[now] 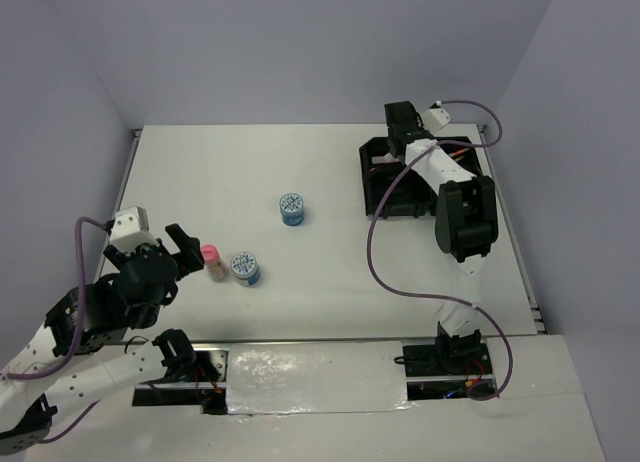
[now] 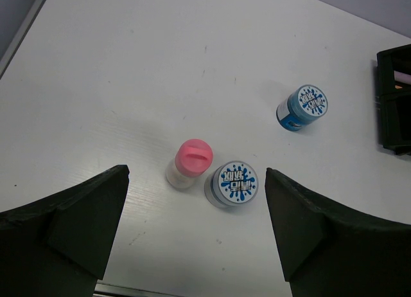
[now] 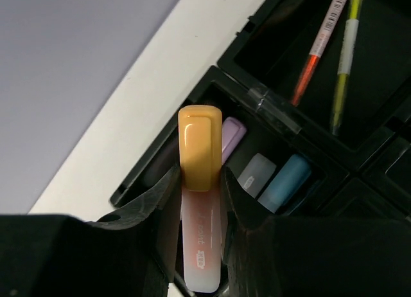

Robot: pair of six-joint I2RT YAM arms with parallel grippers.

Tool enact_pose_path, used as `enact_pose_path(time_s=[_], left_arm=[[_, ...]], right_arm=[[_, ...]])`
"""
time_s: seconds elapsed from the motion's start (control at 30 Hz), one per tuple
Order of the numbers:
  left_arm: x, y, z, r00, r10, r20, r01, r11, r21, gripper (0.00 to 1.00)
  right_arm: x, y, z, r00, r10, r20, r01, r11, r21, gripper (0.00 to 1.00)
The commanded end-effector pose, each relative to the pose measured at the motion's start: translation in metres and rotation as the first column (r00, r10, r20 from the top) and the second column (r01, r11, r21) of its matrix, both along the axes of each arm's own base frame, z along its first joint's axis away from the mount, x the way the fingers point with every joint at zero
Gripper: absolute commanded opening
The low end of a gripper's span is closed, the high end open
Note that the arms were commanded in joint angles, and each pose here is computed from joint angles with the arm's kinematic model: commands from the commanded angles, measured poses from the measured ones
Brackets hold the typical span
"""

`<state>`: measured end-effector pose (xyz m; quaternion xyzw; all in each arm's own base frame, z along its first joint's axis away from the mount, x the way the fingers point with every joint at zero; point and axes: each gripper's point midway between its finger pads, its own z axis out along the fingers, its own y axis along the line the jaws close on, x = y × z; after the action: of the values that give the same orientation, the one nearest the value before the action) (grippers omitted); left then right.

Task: Sort the stationery into containers
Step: Place the pen in the storage box, then pick up the stationery from the center of the board.

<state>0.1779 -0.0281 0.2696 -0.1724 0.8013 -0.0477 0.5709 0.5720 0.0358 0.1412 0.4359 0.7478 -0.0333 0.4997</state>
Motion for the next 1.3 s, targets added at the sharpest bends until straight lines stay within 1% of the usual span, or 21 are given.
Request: enact_pose_path(time_s=[0.0,0.03,0.07,0.13,0.17,0.2,0.23,0.27,0.4,0.43,0.5,0.53,0.6,0.63,0.73,0.8,0.9,0.93,1.03,1.13,1.27], left_arm=[[0.003,-0.001,0.002,1.0,0.014,0.008,-0.014,1.0,0.001,0.99],[0.003,-0.001,0.002,1.0,0.014,0.008,-0.014,1.0,0.001,0.99],[0.003,-0.001,0.002,1.0,0.013,0.009,-0.013,1.0,0.002,0.99],[0.003,-0.001,0.002,1.0,0.012,0.011,-0.012,1.0,-0.001,0.99],[0.003,-0.001,0.002,1.0,0.012,0.011,-0.011,1.0,-0.001,0.99],[0.003,-0.001,0.003,1.0,0.011,0.012,-0.011,1.0,-0.001,0.99],[0.003,-0.001,0.003,1.0,0.009,0.013,-0.009,1.0,-0.003,0.99],[0.003,-0.001,0.003,1.0,0.011,0.013,-0.011,1.0,-0.003,0.99],[0.003,-0.001,0.003,1.0,0.01,0.013,-0.01,1.0,-0.004,0.99],[0.003,-0.001,0.003,1.0,0.01,0.015,-0.01,1.0,-0.006,0.99],[0.003,0.0,0.003,1.0,0.012,0.016,-0.011,1.0,-0.007,0.99],[0.002,0.0,0.003,1.0,0.012,0.017,-0.012,1.0,-0.01,0.99],[0.003,0.0,0.004,1.0,0.013,0.017,-0.013,1.0,-0.01,0.99],[0.002,0.0,0.003,1.0,0.011,0.016,-0.011,1.0,-0.011,0.99],[0.003,-0.001,0.003,1.0,0.011,0.014,-0.011,1.0,-0.008,0.99],[0.003,-0.001,0.003,1.0,0.01,0.014,-0.01,1.0,-0.007,0.99],[0.003,-0.001,0.003,1.0,0.007,0.012,-0.007,1.0,-0.006,0.99],[0.002,-0.001,0.003,1.0,0.006,0.012,-0.006,1.0,-0.007,0.99],[0.003,-0.001,0.003,1.0,0.005,0.014,-0.005,1.0,-0.008,0.99],[0.002,-0.002,0.003,1.0,0.002,0.015,-0.002,1.0,-0.011,0.99],[0.003,-0.003,0.002,1.0,-0.002,0.011,0.002,1.0,-0.007,0.99]], right_arm=[[0.007,-0.008,0.011,0.999,-0.038,0.035,0.038,0.999,0.013,0.25],[0.005,-0.009,0.007,0.999,-0.038,0.03,0.038,0.999,0.013,0.31],[0.004,-0.01,0.01,0.999,-0.039,0.036,0.039,0.999,0.016,0.43],[0.002,-0.008,0.009,0.999,-0.02,0.043,0.019,1.0,0.02,0.57],[0.001,-0.006,0.017,0.998,-0.007,0.059,0.006,1.0,0.021,0.69],[0.001,-0.005,0.02,0.998,0.003,0.067,-0.005,1.0,0.026,0.74],[0.001,-0.002,0.021,0.997,0.022,0.073,-0.024,0.999,0.035,0.83],[0.002,0.001,0.028,0.996,0.043,0.084,-0.045,0.999,0.03,0.99],[0.006,0.017,0.046,0.984,0.146,0.103,-0.147,0.989,-0.002,1.0],[0.005,0.035,0.055,0.958,0.27,0.093,-0.267,0.963,-0.04,1.0],[-0.001,0.064,0.064,0.924,0.372,0.09,-0.364,0.926,-0.097,1.0],[-0.006,0.079,0.075,0.882,0.466,0.073,-0.451,0.878,-0.159,1.0],[-0.017,0.121,0.08,0.792,0.605,0.078,-0.581,0.788,-0.204,1.0],[-0.033,0.155,0.083,0.697,0.715,0.056,-0.686,0.687,-0.24,1.0],[-0.055,0.192,0.085,0.602,0.798,-0.03,-0.765,0.566,-0.308,1.0],[-0.08,0.233,0.065,0.476,0.871,-0.126,-0.858,0.427,-0.286,1.0],[-0.108,0.271,0.037,0.344,0.907,-0.242,-0.931,0.296,-0.215,1.0],[-0.113,0.276,0.031,0.336,0.904,-0.263,-0.935,0.286,-0.209,1.0],[-0.131,0.301,0.002,0.241,0.91,-0.338,-0.967,0.195,-0.166,1.0],[-0.146,0.324,-0.01,0.163,0.916,-0.365,-0.982,0.116,-0.148,1.0],[-0.152,0.338,-0.019,0.133,0.923,-0.362,-0.986,0.087,-0.141,1.0]])
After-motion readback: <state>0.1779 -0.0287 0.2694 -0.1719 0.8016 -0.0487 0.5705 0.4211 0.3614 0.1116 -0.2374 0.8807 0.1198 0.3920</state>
